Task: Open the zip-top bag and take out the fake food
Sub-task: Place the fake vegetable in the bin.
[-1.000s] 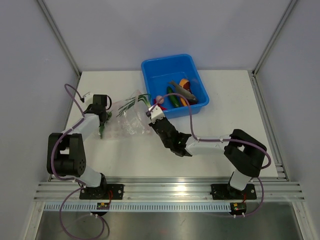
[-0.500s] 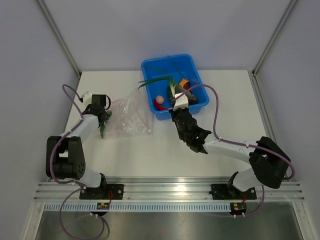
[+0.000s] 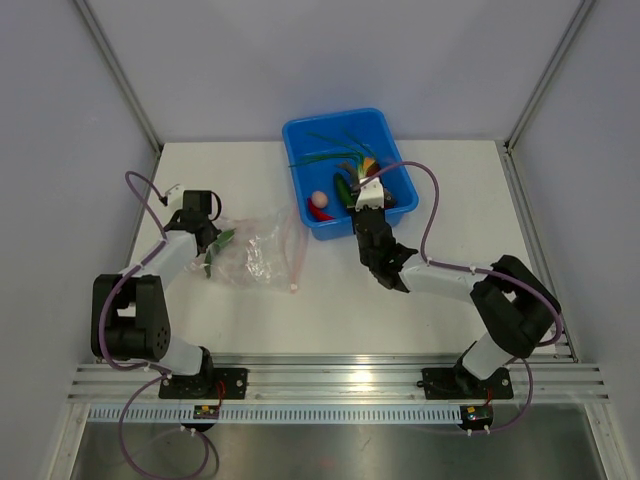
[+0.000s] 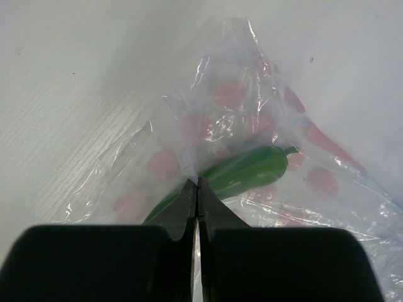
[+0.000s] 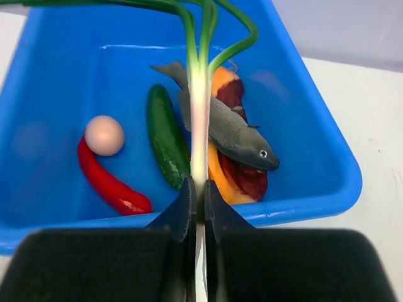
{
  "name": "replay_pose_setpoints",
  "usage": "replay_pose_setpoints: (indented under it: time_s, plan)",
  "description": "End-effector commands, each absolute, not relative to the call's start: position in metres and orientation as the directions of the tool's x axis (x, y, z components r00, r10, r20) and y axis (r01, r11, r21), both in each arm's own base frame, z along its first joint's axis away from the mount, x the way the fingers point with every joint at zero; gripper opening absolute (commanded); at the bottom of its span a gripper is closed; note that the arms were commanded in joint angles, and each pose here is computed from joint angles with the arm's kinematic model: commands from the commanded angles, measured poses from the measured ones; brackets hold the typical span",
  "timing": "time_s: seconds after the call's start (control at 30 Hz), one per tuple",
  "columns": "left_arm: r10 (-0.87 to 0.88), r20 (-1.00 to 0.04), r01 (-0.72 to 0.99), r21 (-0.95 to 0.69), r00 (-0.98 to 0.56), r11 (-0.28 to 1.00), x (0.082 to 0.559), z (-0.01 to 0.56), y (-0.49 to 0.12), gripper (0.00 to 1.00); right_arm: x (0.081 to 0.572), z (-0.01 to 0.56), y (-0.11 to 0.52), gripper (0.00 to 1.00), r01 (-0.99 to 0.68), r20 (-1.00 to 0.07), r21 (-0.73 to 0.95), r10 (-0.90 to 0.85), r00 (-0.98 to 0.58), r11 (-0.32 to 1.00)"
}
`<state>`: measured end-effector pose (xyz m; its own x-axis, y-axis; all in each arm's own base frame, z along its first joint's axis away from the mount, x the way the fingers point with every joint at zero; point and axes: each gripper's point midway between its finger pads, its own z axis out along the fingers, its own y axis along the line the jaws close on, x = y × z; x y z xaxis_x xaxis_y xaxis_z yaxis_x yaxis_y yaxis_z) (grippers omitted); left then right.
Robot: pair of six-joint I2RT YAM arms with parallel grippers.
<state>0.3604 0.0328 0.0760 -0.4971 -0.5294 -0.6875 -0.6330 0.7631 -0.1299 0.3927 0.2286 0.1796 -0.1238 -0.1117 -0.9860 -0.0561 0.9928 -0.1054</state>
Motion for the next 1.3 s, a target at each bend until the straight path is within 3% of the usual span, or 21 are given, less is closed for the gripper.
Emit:
replay_pose_setpoints:
  time_s: [0.0, 0.27, 0.3, 0.37, 0.4, 0.5, 0.57, 0.73, 0.97, 1.1, 1.13, 1.27]
  plan:
    - [-0.54, -0.715, -0.61, -0.199, -0.445, 0.767, 0.37, 0.092, 0.03, 0.0, 0.411, 0.216, 0.23, 0.0, -0.016, -0.999, 0.035, 0.035, -0.021, 0.999]
    - [-0.548, -0.713, -0.595, -0.227, -0.438, 0.771, 0.368, 0.096, 0.026, 0.0, 0.422, 0.212, 0.22, 0.0, 0.021, -0.995, 0.101, 0.101, 0.003, 0.995]
    - [-0.549, -0.712, -0.593, -0.231, -0.438, 0.772, 0.368, 0.096, 0.025, 0.0, 0.423, 0.212, 0.22, 0.04, 0.021, -0.994, 0.108, 0.108, 0.003, 0.994]
    - [-0.551, -0.708, -0.585, -0.239, -0.441, 0.775, 0.368, 0.096, 0.023, 0.0, 0.424, 0.209, 0.22, 0.25, 0.025, -0.994, 0.112, 0.112, -0.002, 0.993]
    - [-0.551, -0.708, -0.585, -0.239, -0.441, 0.775, 0.368, 0.096, 0.023, 0.0, 0.425, 0.209, 0.219, 0.3, 0.028, -0.994, 0.113, 0.113, -0.002, 0.993]
    - [-0.552, -0.707, -0.584, -0.24, -0.442, 0.775, 0.368, 0.095, 0.023, 0.0, 0.425, 0.209, 0.219, 0.34, 0.025, -0.994, 0.112, 0.112, -0.002, 0.993]
    - [-0.552, -0.706, -0.584, -0.24, -0.443, 0.776, 0.368, 0.095, 0.023, 0.0, 0.425, 0.211, 0.219, 0.46, 0.026, -0.993, 0.115, 0.115, 0.002, 0.993]
    - [-0.553, -0.708, -0.586, -0.24, -0.44, 0.774, 0.367, 0.095, 0.023, 0.0, 0.42, 0.219, 0.22, 0.53, -0.001, -0.991, 0.132, 0.132, 0.006, 0.991]
    - [-0.549, -0.705, -0.575, -0.242, -0.449, 0.781, 0.368, 0.094, 0.021, 0.0, 0.404, 0.216, 0.263, 0.63, -0.242, -0.984, 0.145, 0.116, -0.133, 0.959]
    - [-0.548, -0.702, -0.576, -0.236, -0.455, 0.782, 0.367, 0.09, 0.021, 0.0, 0.387, 0.217, 0.283, 0.56, -0.327, -0.985, 0.139, 0.097, -0.139, 0.935]
    - [-0.547, -0.702, -0.579, -0.232, -0.457, 0.781, 0.367, 0.089, 0.022, 0.0, 0.384, 0.215, 0.288, 0.5, -0.342, -0.987, 0.124, 0.081, -0.135, 0.931]
    - [-0.544, -0.704, -0.588, -0.221, -0.456, 0.778, 0.366, 0.088, 0.024, 0.0, 0.359, 0.209, 0.326, 0.39, -0.453, -0.995, -0.051, -0.083, -0.051, 0.89]
